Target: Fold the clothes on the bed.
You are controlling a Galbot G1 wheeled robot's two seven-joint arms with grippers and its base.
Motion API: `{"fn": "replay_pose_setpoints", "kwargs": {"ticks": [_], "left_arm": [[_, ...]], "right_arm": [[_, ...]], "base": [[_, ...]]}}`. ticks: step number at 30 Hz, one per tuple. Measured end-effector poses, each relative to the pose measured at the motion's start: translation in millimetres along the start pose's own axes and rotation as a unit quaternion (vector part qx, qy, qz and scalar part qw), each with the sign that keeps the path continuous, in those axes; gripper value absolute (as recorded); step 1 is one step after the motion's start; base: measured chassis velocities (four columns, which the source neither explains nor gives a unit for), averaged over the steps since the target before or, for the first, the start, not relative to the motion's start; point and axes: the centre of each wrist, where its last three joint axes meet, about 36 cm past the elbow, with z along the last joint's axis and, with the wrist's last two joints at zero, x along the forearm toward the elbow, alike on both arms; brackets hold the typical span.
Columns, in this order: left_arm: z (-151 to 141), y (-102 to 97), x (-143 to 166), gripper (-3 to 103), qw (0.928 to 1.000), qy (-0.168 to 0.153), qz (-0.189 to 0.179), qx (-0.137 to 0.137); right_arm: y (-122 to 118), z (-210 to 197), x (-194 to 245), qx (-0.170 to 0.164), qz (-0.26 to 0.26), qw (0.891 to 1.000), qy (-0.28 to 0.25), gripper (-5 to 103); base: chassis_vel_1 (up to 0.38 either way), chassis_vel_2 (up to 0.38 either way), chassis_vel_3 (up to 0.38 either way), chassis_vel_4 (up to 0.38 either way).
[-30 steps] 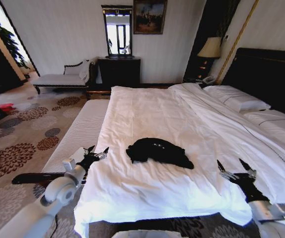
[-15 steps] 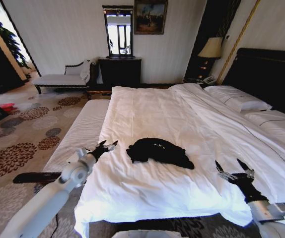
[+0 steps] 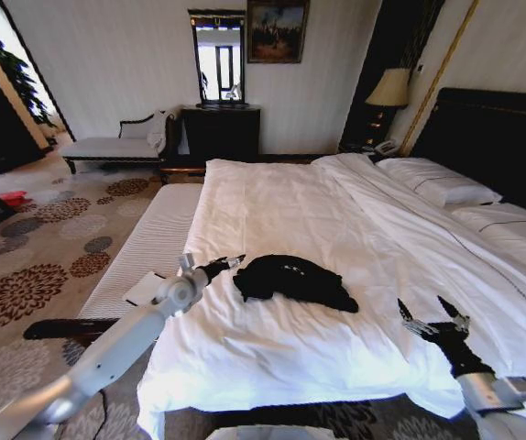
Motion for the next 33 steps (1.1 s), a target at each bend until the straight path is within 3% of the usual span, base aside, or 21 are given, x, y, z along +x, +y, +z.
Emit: {"fn": "replay_pose_setpoints", "kwargs": {"ticks": [3,13,22,33], "left_arm": [[8,-1.7,-23,98,0.9997,0.009,-0.009,0.020],[14,-1.3,-50,93,0.9983,0.023,-0.018,0.051],[10,-1.3,-67,81,0.9979,0.029,-0.022,0.053],[9,-7.1,-91,78,0.9969,0.045,-0.022,0.060]], "right_arm": [[-1,-1,0,0.000,0.001,1.000,-0.001,100],[2,-2,7,-0.002,0.007,1.000,0.001,100],[7,0,9,-0.009,0.008,1.000,0.000,100],[11,-1,12,-0.013,0.011,1.000,-0.001,100]], "base": [[0.000,0.000,0.000,0.000],[0.000,0.000,0.000,0.000],[0.000,0.000,0.000,0.000],[0.000,0.000,0.000,0.000]]}}
